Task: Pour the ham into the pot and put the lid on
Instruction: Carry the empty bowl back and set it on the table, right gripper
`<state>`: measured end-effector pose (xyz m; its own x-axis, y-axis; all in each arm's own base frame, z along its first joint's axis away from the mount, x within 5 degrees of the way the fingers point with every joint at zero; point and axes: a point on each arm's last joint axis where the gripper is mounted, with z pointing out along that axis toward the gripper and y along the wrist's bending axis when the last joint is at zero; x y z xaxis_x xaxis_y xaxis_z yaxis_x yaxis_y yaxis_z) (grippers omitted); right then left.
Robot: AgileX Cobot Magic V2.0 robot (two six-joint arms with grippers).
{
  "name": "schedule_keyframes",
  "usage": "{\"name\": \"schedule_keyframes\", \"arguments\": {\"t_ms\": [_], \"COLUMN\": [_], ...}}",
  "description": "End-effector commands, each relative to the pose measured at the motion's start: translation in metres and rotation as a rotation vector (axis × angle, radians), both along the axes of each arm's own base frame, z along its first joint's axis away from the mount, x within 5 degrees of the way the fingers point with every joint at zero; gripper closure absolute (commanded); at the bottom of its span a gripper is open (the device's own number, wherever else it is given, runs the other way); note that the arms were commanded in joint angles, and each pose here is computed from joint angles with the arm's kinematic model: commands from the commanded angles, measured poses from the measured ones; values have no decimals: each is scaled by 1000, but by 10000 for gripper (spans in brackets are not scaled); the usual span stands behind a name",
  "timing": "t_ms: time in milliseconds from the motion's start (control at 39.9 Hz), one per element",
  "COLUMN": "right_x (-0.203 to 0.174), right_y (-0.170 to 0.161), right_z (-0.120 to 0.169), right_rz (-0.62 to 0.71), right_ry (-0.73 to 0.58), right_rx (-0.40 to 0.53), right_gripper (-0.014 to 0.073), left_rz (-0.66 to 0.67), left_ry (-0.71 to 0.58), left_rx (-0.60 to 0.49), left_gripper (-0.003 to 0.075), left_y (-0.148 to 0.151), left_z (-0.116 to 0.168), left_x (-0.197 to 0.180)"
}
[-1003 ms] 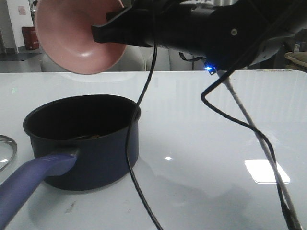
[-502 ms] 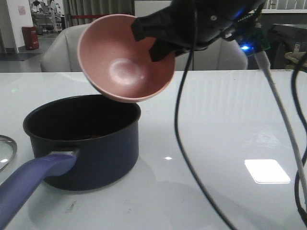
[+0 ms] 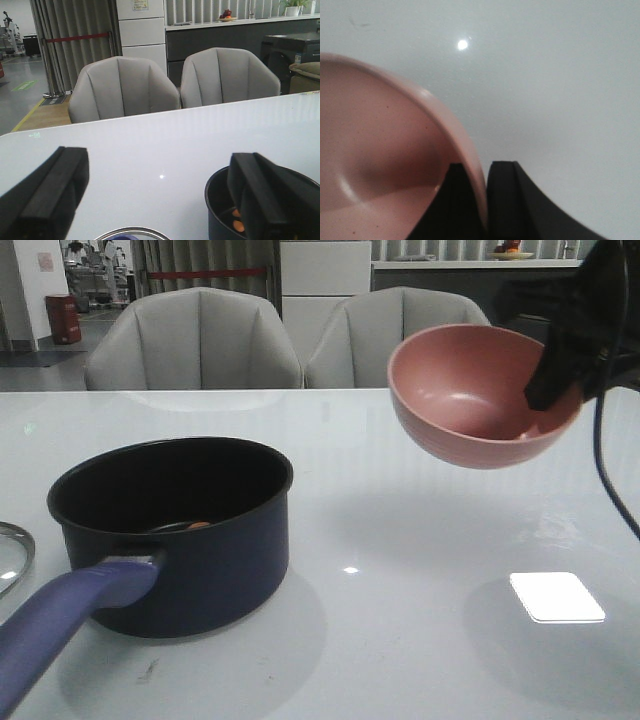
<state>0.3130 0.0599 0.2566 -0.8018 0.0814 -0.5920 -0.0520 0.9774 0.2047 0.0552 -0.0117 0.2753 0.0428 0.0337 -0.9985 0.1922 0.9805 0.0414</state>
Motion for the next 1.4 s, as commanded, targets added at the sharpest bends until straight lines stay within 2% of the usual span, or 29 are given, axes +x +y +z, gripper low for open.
{"name": "schedule_keyframes", "arguments": {"t_ms": [0,351,476,577,652,978,1103,1379], "right_x": [4,28,41,48,51,37,18,-48], "right_y": [-10,-6,-3,-2,-1,-3,-6,-16], "right_z": [16,-24,-32,-36,-36,-5,10,34], "right_rz": [-43,-24,-13,-5,-2,81,81,58], "right_ry": [-56,135,193,230,240,147,85,-163], "right_rx": [23,2,-2,-3,-3,-49,-50,-56], "right_gripper": [456,435,332,217,173,171,171,171], "left_rz": [2,2,2,2,2,1,1,1], "left_ry": [-94,-91,-90,-90,-89,-88,-88,-88], "left_rx": [-23,-25,-24,-24,-24,-24,-24,-24], "left_gripper": [112,112,112,112,112,112,112,112], "left_y": [1,1,1,1,1,1,1,1], "left_z": [15,15,15,15,15,15,15,15], "left_x": [-1,-1,-1,-1,-1,-1,-1,-1]}}
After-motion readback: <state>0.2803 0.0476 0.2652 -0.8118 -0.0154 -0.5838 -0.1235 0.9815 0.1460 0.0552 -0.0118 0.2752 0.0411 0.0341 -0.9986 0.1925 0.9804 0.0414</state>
